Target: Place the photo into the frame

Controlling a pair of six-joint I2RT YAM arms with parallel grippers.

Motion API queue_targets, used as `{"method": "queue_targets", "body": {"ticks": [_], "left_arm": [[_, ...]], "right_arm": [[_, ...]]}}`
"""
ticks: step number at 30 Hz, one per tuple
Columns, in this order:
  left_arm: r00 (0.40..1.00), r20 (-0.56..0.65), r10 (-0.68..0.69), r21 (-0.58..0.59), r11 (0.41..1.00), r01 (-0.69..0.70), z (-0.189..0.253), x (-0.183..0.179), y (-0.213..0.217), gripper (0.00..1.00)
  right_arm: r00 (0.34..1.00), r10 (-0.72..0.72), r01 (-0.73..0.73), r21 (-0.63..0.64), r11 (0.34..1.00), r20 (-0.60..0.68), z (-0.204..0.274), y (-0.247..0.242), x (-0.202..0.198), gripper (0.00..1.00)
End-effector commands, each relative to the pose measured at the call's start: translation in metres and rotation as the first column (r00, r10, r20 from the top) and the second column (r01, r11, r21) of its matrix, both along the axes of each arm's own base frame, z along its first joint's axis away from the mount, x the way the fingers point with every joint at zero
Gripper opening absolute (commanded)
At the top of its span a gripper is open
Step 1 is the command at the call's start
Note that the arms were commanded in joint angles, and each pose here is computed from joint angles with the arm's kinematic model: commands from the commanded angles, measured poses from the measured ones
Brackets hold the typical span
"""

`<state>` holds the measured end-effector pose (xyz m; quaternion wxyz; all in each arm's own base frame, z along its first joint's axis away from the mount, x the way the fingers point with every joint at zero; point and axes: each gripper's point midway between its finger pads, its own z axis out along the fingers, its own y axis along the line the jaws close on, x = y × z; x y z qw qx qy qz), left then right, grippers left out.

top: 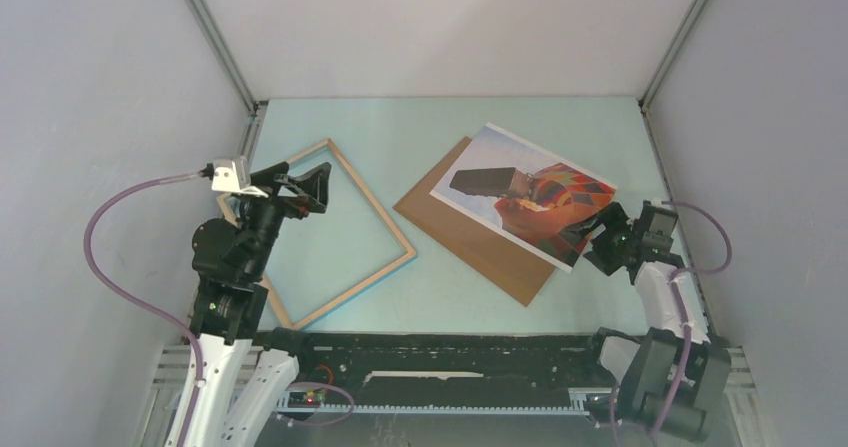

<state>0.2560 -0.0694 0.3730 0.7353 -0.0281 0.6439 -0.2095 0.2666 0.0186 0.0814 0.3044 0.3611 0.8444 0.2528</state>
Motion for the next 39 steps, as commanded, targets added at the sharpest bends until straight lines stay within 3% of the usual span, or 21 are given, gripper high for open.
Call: {"method": "queue_targets", "body": {"ticks": [1,5,9,13,17,20,24,32,37,39], "left_arm": [[0.999,0.037,-0.025,0.006,1.000,0.025,0.011,-0.002,-0.004,1.00],[0.999,-0.004,-0.050,-0.019,0.999,0.050,0.003,0.000,-0.013,1.00],[0.967,-0.152,-0.204,-0.059,0.979,0.197,-0.027,0.009,-0.059,1.00],[0.917,-0.301,-0.263,-0.102,0.965,0.243,-0.078,0.017,-0.110,1.00],[0.861,-0.372,-0.348,-0.129,0.937,0.323,-0.110,0.024,-0.170,1.00],[0.791,-0.448,-0.418,-0.146,0.906,0.397,-0.136,0.032,-0.214,1.00],[0.651,-0.591,-0.477,-0.175,0.863,0.474,-0.193,0.049,-0.265,1.00],[0.579,-0.627,-0.522,-0.251,0.838,0.484,-0.241,0.080,-0.312,1.00],[0.478,-0.700,-0.530,-0.299,0.826,0.478,-0.295,0.078,-0.328,1.00],[0.465,-0.716,-0.521,-0.301,0.831,0.468,-0.303,0.078,-0.328,1.00]], "right_arm": [[0.998,-0.012,0.002,0.140,0.990,0.066,0.011,-0.003,0.015,0.88],[1.000,0.007,-0.008,0.212,0.977,0.010,-0.008,-0.002,0.011,0.83],[1.000,0.003,0.002,0.229,0.973,-0.023,-0.019,0.006,0.000,0.79],[1.000,-0.001,0.004,0.113,0.994,-0.024,-0.020,0.016,-0.010,0.80],[0.998,-0.001,0.003,0.044,0.999,-0.059,-0.025,0.018,-0.020,0.81],[0.997,0.005,-0.002,0.040,0.999,-0.076,-0.027,0.020,-0.025,0.80],[0.994,0.103,-0.098,0.093,0.991,-0.044,-0.027,0.035,-0.026,0.80],[0.986,0.134,-0.115,0.167,0.979,-0.104,-0.051,0.039,-0.033,0.80],[0.990,0.115,-0.102,0.149,0.984,-0.083,-0.048,0.031,-0.031,0.79],[0.991,0.109,-0.097,0.143,0.985,-0.075,-0.047,0.028,-0.029,0.79]]}}
